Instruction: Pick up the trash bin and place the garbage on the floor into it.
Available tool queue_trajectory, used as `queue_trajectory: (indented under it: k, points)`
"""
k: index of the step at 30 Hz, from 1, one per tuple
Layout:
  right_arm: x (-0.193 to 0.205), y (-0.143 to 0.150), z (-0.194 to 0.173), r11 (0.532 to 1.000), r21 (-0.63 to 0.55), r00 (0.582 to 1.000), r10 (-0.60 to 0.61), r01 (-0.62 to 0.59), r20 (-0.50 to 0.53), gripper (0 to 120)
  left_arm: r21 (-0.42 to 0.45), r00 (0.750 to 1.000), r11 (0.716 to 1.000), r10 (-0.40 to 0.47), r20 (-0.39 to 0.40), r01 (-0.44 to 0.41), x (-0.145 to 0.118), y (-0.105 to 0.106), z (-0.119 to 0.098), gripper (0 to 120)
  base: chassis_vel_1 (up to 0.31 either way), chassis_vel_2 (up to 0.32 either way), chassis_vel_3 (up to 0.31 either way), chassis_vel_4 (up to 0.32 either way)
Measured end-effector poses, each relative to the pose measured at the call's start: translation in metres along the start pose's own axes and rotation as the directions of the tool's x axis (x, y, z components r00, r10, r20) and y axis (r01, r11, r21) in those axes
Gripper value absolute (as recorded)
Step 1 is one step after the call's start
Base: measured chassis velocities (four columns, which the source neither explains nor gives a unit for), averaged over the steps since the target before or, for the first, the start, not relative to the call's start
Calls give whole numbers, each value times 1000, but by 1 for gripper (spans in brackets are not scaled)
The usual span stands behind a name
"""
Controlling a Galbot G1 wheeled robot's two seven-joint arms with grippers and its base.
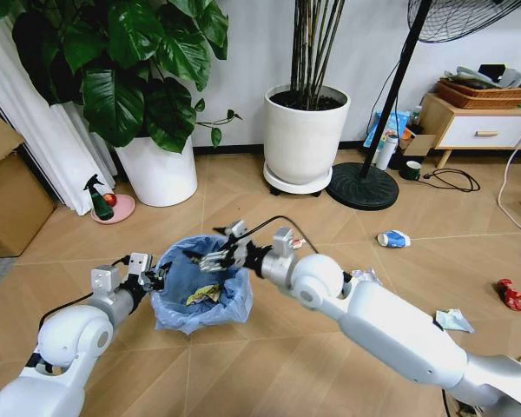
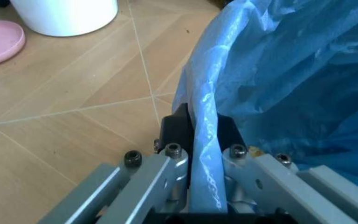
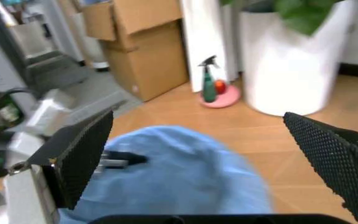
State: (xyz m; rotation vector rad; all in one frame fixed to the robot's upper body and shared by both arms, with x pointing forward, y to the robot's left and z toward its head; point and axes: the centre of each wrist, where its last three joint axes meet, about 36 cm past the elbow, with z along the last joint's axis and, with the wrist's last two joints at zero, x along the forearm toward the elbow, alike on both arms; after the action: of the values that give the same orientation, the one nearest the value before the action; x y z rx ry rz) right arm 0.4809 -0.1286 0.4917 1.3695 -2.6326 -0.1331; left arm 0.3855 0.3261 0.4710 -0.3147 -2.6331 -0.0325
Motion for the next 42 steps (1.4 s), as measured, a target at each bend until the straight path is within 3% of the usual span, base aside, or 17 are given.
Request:
queue_trajectory:
  k: [10,13,14,18,19,22,23,28,42]
  points:
    - [40,-45,3,984,20,984,176,-177,9,100,-1,1000,1000,-5,3,5,5,3,0,1,0,0,0,0]
    - [72,-86,19,947,9,947,321,-321,-17,100,-1,1000,1000,-1,3,1,6,3,0,1,0,0,0,0]
    - [72,-86,19,947,9,947,321,-321,-17,100,-1,1000,1000,-1,3,1,6,3,0,1,0,0,0,0]
    - [124,-122,59,883,-21,879,464,-469,-107,100,-3,1000,1000,1,4,-1,6,3,-1,1,0,0,0,0]
    - [124,-122,59,883,-21,879,464,-469,-107,100,-3,1000,1000,1,4,-1,6,3,-1,1,0,0,0,0]
    - [164,-145,93,828,-25,816,548,-561,-184,100,-4,1000,1000,5,4,-5,5,3,0,1,0,0,0,0]
    - [164,-145,93,828,-25,816,548,-561,-184,100,-4,1000,1000,5,4,-5,5,3,0,1,0,0,0,0]
    - [206,-176,133,763,8,737,627,-646,-253,100,-7,1000,1000,13,-1,-13,5,0,2,1,0,0,0,0]
    - [236,-216,205,650,30,595,711,-759,-376,100,-14,1000,1000,22,-9,-22,4,-3,4,1,0,0,0,0]
